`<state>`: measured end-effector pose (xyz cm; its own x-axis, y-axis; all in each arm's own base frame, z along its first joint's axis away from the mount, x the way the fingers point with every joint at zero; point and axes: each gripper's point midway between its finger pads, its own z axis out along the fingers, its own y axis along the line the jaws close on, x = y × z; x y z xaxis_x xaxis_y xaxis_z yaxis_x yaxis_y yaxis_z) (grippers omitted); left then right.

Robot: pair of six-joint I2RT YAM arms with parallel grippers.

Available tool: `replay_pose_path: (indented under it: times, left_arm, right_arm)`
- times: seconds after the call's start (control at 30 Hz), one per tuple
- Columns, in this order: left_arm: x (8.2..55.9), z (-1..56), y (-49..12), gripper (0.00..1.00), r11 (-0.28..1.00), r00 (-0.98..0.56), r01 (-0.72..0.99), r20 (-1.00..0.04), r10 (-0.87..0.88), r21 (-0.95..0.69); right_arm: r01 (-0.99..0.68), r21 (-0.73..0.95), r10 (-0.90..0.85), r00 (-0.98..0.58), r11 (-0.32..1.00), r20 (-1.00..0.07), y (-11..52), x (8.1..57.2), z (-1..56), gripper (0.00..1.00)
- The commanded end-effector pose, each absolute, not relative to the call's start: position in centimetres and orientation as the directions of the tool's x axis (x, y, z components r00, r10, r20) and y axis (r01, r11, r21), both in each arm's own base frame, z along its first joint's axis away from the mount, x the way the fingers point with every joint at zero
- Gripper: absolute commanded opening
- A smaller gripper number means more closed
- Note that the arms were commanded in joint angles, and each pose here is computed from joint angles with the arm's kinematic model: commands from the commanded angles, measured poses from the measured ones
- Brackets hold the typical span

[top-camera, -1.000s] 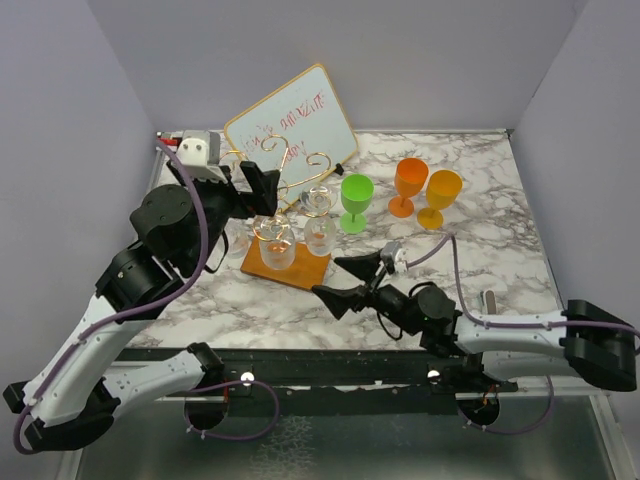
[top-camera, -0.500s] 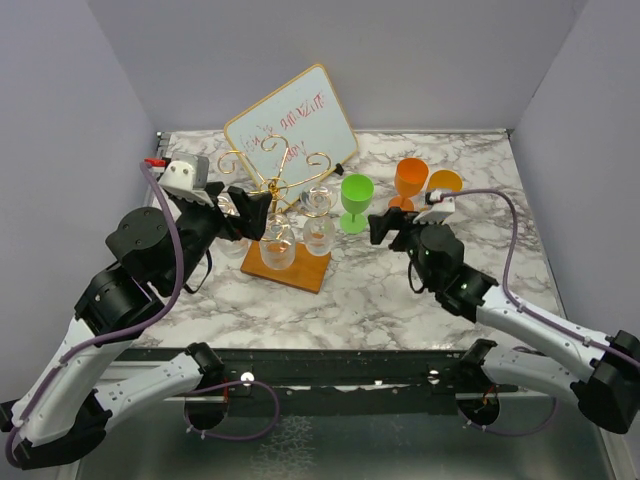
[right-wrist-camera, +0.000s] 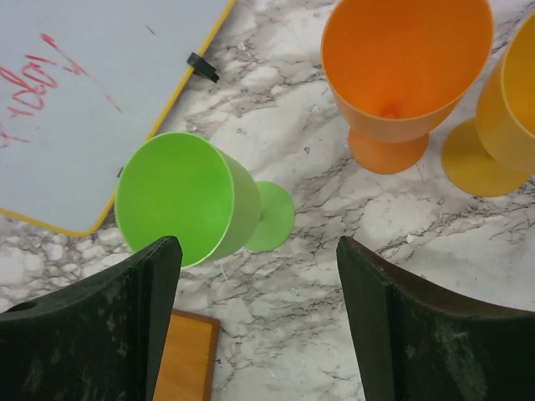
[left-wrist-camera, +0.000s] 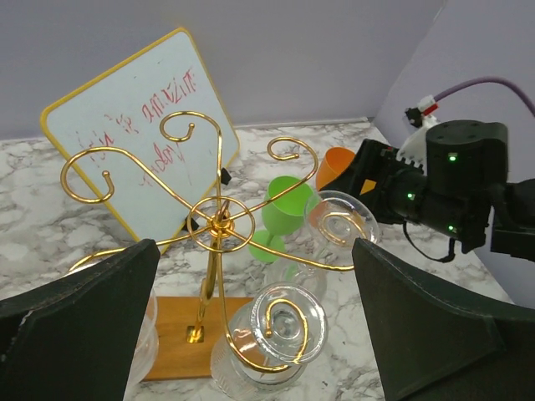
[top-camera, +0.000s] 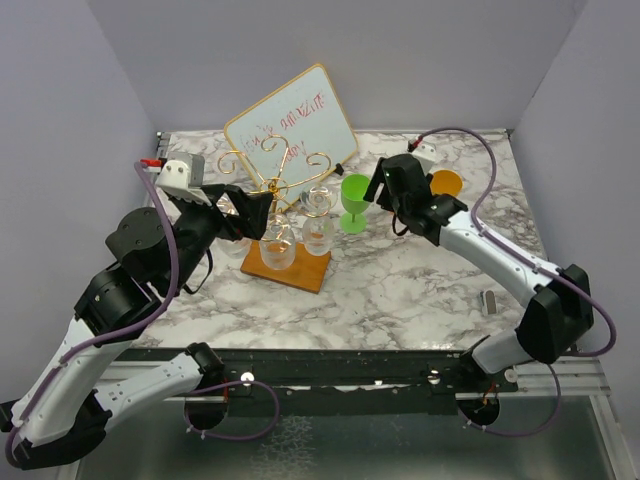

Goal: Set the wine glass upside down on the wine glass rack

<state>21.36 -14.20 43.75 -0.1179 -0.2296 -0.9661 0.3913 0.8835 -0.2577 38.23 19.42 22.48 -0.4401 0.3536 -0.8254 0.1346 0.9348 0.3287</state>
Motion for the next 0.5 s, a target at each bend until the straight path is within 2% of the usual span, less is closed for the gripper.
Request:
replay_pose_path:
  times: [0.0, 0.37, 0.47]
  left_arm:
    - [20.9, 44.7, -13.9, 0.99, 0.867, -0.122, 0.386, -0.95, -0.289, -0.314]
    - [21.2, 43.5, -14.4, 0.99, 0.873, -0.142, 0.387, -0.955, -0.261, -0.296]
    - [21.3, 43.5, -14.6, 0.99, 0.872, -0.143, 0.393, -0.956, -0.255, -0.291]
  right_arm:
    - [0.151, 0.241, 0.283, -0.552, 0.959, -0.784, 19.3, 38.7, 19.6, 0.78]
    - [0.053, 0.056, 0.076, -0.588, 0.997, -0.805, 20.4, 41.9, 17.5, 0.61]
    - [0.026, 0.028, 0.038, -0.612, 0.999, -0.79, 20.7, 42.1, 17.2, 0.53]
